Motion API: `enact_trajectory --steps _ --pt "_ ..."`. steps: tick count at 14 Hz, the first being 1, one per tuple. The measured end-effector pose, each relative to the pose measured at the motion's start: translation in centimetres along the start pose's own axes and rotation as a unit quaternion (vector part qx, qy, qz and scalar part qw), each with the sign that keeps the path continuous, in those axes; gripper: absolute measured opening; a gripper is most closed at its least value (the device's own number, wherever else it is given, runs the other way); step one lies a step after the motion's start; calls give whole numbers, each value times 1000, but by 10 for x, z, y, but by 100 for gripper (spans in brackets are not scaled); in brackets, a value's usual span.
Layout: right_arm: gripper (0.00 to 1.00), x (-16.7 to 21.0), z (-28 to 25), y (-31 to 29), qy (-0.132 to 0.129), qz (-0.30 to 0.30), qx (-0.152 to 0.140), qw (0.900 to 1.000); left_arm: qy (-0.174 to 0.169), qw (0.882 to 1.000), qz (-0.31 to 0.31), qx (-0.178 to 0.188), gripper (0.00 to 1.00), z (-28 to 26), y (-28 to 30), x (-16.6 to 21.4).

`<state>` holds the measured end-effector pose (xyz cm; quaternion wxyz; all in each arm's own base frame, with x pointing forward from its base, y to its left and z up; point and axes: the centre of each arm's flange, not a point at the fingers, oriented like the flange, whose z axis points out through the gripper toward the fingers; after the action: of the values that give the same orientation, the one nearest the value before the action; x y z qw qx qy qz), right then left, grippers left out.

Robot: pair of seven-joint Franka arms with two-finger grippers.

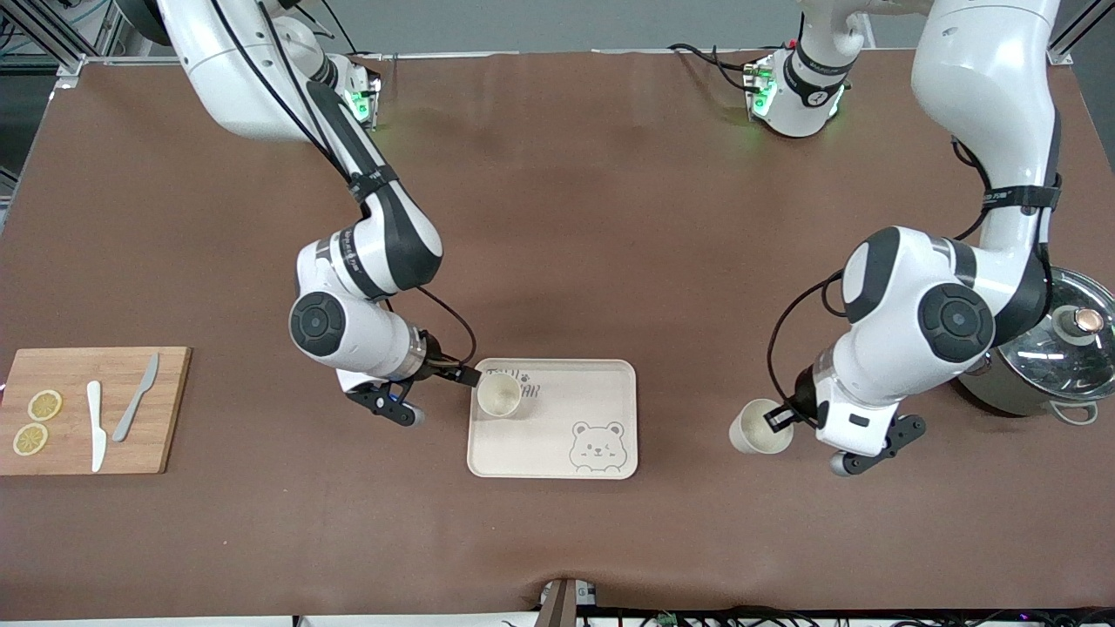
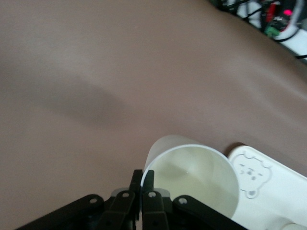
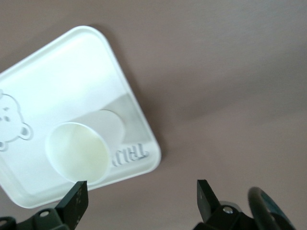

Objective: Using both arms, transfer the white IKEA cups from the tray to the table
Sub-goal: 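Carry the cups off the tray with both grippers, apart from each other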

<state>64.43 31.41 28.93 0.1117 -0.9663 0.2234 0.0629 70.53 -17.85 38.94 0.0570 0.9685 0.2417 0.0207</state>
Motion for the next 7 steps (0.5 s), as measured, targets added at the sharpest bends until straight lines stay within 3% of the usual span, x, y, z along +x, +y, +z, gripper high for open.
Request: enact_trajectory --steps 4,5,7 --pt "100 -10 14 -17 20 80 21 996 -19 999 -10 28 3 30 -30 -30" --pt "94 -10 17 -18 25 89 26 995 -17 999 -9 30 3 36 -37 -43" --pt "71 -8 28 -17 28 96 27 995 -16 999 -10 39 3 45 -58 -65"
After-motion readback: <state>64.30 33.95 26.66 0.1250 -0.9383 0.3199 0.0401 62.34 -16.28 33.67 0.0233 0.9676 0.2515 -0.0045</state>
